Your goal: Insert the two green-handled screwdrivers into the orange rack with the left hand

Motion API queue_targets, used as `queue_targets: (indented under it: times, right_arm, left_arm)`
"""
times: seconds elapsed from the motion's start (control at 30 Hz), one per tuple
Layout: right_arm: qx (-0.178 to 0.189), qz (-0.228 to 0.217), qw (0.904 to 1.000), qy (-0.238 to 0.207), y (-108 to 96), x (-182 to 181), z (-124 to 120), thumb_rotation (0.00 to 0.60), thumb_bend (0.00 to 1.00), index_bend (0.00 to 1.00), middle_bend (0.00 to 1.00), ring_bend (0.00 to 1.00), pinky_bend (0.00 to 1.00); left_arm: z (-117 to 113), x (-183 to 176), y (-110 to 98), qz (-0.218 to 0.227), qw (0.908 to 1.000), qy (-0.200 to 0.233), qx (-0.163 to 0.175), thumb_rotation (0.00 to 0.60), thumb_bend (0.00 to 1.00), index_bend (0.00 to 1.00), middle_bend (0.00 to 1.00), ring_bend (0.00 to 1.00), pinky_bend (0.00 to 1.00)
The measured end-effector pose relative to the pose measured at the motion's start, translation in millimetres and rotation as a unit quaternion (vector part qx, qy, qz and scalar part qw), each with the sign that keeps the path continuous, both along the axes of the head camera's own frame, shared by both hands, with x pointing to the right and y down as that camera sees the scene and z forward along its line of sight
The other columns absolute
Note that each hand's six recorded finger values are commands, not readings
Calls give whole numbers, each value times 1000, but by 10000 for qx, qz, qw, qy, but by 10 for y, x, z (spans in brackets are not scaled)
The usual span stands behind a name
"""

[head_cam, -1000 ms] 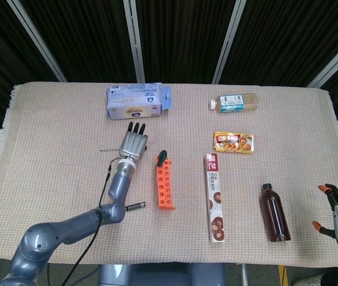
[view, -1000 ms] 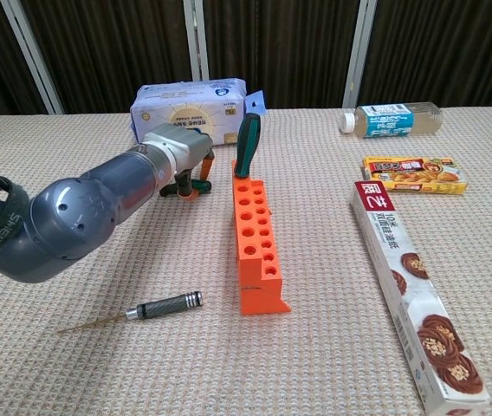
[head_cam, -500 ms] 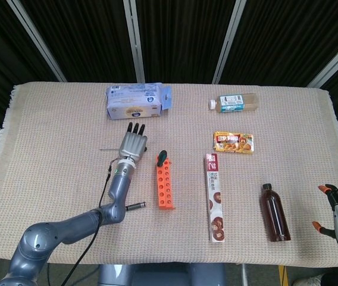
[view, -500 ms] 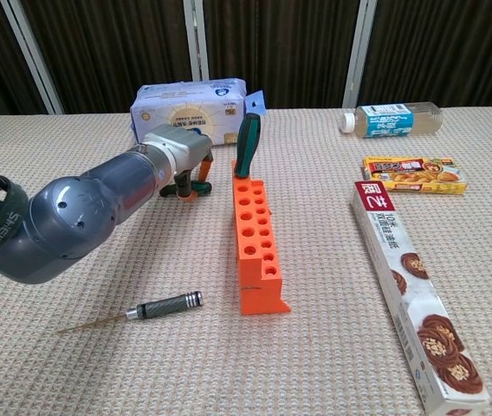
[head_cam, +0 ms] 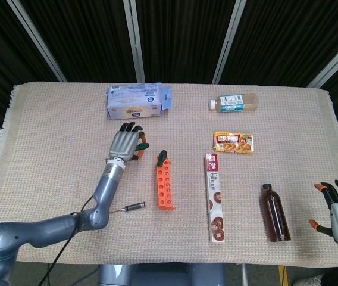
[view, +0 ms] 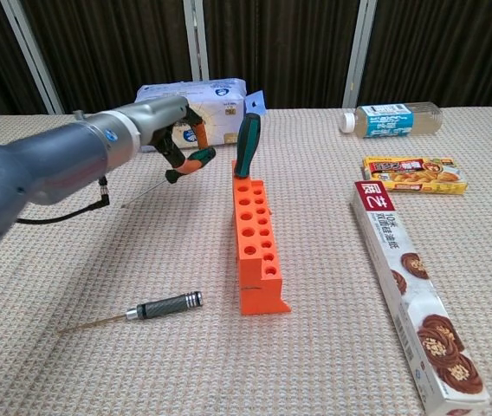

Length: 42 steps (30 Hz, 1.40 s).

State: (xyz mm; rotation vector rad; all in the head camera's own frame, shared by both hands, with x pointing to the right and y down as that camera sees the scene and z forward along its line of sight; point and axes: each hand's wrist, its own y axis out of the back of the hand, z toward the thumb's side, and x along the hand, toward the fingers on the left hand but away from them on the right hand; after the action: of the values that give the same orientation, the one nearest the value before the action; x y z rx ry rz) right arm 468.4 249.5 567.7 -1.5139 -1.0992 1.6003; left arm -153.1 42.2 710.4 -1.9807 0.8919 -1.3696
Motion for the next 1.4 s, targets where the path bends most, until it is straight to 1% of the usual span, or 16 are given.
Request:
queue_targets:
  times: [0.07,0.1,0.17,0.2,0.3,0.43,0.57,0.67,0.87,0.9,0.97,1.0,1.1,1.23,1.3,1.4]
  right_arm:
    - [5,-25,10000,-17,-3,-10,3,600,0,199,150,16,125]
    - [8,-37,10000,-23,-6,-16,4,600,0,199,150,16,125]
    - [15,-70,10000,-38,-12,-33,6,600,0,199,151,16,125]
    - [17,-84,10000,-44,-15,-41,6,600,0,198,151,16,125]
    - [21,-131,9999,-62,-22,-70,8,600,0,199,150,16,125]
    - [48,-179,9998,-72,-26,-106,-7,600,0,199,150,16,125]
    - [52,-191,9998,-76,-20,-123,-12,600,0,199,150,16,125]
    - [51,-198,9997,-94,-17,-132,-8,600,0,198,151,16,125]
    - [91,-139,9998,-93,3,-89,-35,600,0,199,151,16,125]
    - [96,-125,9998,-91,8,-79,-40,600,0,199,151,16,125]
    - [98,-92,9999,-85,20,-56,-47,600,0,198,150,16,125]
    - [101,-82,9999,-82,24,-49,-50,600,0,198,150,16,125]
    - [109,-43,9999,-72,36,-22,-59,600,0,199,150,16,125]
    - [117,-17,9999,-75,45,-6,-60,600,0,199,150,16,125]
    - [117,-3,9999,-75,50,0,-60,600,0,199,150,17,125]
    - [124,15,9999,-69,56,12,-66,600,0,199,151,17,125]
  left_arm:
    - [-119,-100,35,-298,9980,536,-181,600,452,678,290,195,169]
    - [-188,-192,49,-510,9946,855,-290,600,461,679,305,208,181]
    - [-278,-356,58,-822,9875,1273,-423,600,485,680,344,232,211]
    - [-335,-464,67,-1012,9818,1527,-501,600,492,681,352,237,217]
    - [-475,-708,107,-1385,9662,2075,-648,600,498,683,366,242,223]
    - [-663,-953,192,-1632,9482,2629,-724,600,498,685,376,241,233]
    - [-845,-1048,294,-1652,9298,3178,-845,600,499,686,389,246,239]
    - [-965,-1050,371,-1623,9128,3609,-1009,600,499,686,394,249,239]
    - [-1168,-892,512,-1414,8745,4458,-1286,600,499,689,400,249,245]
    - [-1191,-836,544,-1361,8641,4650,-1362,600,499,690,401,249,246]
    - [-1200,-782,573,-1344,8529,4830,-1457,600,499,691,404,249,246]
    - [-1201,-737,593,-1334,8443,4959,-1533,600,499,691,404,249,246]
    - [-1197,-596,635,-1244,8267,5215,-1706,600,499,691,405,249,245]
    - [-1171,-408,672,-1096,8152,5373,-1865,600,500,691,406,249,245]
    - [-1150,-339,688,-1057,8117,5410,-1932,600,500,691,406,249,245]
    - [-1114,-274,704,-1018,8105,5410,-2001,600,499,691,406,248,245]
